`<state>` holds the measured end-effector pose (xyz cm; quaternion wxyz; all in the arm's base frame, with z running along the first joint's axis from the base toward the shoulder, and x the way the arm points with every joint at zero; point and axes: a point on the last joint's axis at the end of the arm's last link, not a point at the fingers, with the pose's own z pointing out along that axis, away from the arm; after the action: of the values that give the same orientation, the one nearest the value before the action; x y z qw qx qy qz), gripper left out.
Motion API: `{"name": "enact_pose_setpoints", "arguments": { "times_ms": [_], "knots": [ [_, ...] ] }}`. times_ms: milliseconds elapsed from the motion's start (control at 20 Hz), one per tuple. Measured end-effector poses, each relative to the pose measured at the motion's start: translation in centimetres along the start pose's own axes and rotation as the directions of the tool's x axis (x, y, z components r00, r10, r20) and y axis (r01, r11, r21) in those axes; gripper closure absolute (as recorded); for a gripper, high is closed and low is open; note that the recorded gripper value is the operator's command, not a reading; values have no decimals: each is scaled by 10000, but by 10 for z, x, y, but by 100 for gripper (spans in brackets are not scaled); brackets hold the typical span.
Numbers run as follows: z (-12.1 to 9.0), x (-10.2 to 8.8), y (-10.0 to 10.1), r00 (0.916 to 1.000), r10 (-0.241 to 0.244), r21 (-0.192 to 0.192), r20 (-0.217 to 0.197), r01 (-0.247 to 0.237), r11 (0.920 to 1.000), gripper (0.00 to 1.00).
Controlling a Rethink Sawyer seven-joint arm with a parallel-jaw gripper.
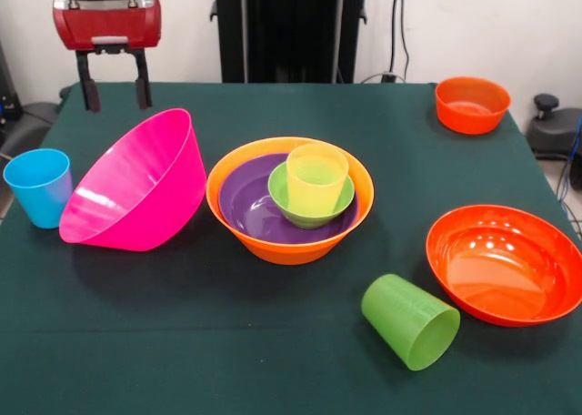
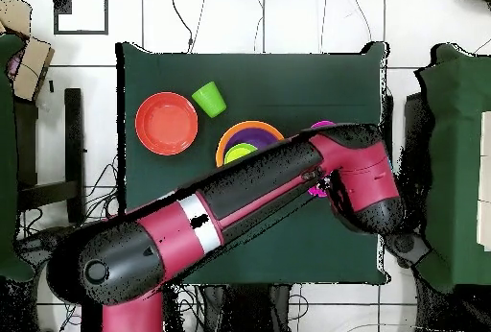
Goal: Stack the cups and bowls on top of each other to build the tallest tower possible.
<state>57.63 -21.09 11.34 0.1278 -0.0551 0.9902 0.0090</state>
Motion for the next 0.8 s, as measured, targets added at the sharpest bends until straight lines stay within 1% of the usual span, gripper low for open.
{"name": "enact_pose_setpoints", "arguments": {
  "times_ms": [200,400,600,800],
  "knots": [
    [0,-5,-3,9999,-24,-75,121,25,10000,0],
    [-2,-13,-5,9994,-41,-197,343,48,9998,0],
    [-5,-26,0,9982,-171,-311,579,189,9993,0],
    [-7,-44,10,9960,-412,-426,797,447,9981,0]
  ]
}}
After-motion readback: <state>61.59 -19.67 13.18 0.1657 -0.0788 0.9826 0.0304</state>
